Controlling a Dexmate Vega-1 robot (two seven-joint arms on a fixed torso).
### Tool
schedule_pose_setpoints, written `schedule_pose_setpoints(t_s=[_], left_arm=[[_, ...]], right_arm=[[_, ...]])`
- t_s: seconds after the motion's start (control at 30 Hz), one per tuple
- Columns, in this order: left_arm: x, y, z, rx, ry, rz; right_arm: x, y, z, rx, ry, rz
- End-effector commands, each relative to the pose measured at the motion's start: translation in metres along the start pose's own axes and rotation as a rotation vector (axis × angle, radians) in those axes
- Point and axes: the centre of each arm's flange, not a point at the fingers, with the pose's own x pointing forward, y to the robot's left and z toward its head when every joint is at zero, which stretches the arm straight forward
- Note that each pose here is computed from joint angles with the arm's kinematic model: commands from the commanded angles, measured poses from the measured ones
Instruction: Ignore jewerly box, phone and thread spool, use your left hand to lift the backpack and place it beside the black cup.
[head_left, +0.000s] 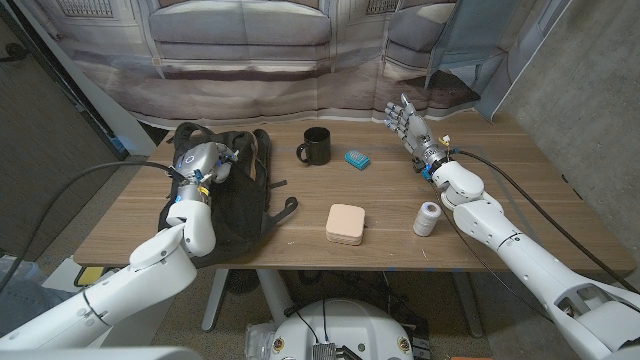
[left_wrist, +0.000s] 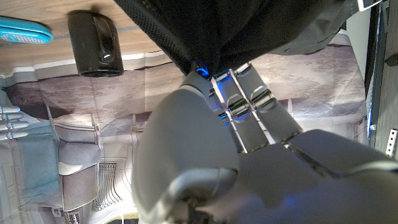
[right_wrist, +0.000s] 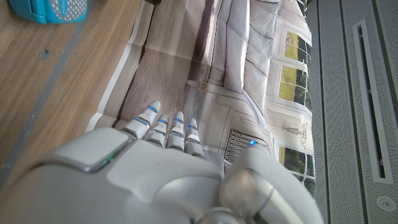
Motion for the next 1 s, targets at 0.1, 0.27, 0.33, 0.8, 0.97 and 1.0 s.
schedule_pose_setpoints(t_s=[0.1, 0.27, 0.33, 0.8, 0.97, 1.0], left_arm=[[-0.003, 0.012, 0.007, 0.0, -0.014, 0.033], [-0.005, 0.016, 0.008, -0.012, -0.011, 0.045], [-0.006, 0.018, 0.009, -0.008, -0.01, 0.048], [0.0, 0.031, 0.016, -0.017, -0.024, 0.074], [0.001, 0.035, 0.024, -0.014, -0.029, 0.094], [0.001, 0.035, 0.025, -0.011, -0.029, 0.099]], right_arm=[[-0.001, -0.001, 0.002, 0.006, -0.002, 0.001], [0.0, 0.0, 0.003, 0.001, -0.006, 0.008], [0.001, 0.001, 0.004, 0.003, -0.008, 0.007], [0.003, 0.001, 0.008, -0.004, -0.016, 0.012], [0.003, 0.0, 0.009, -0.003, -0.022, 0.014], [0.002, 0.0, 0.01, -0.004, -0.024, 0.014]])
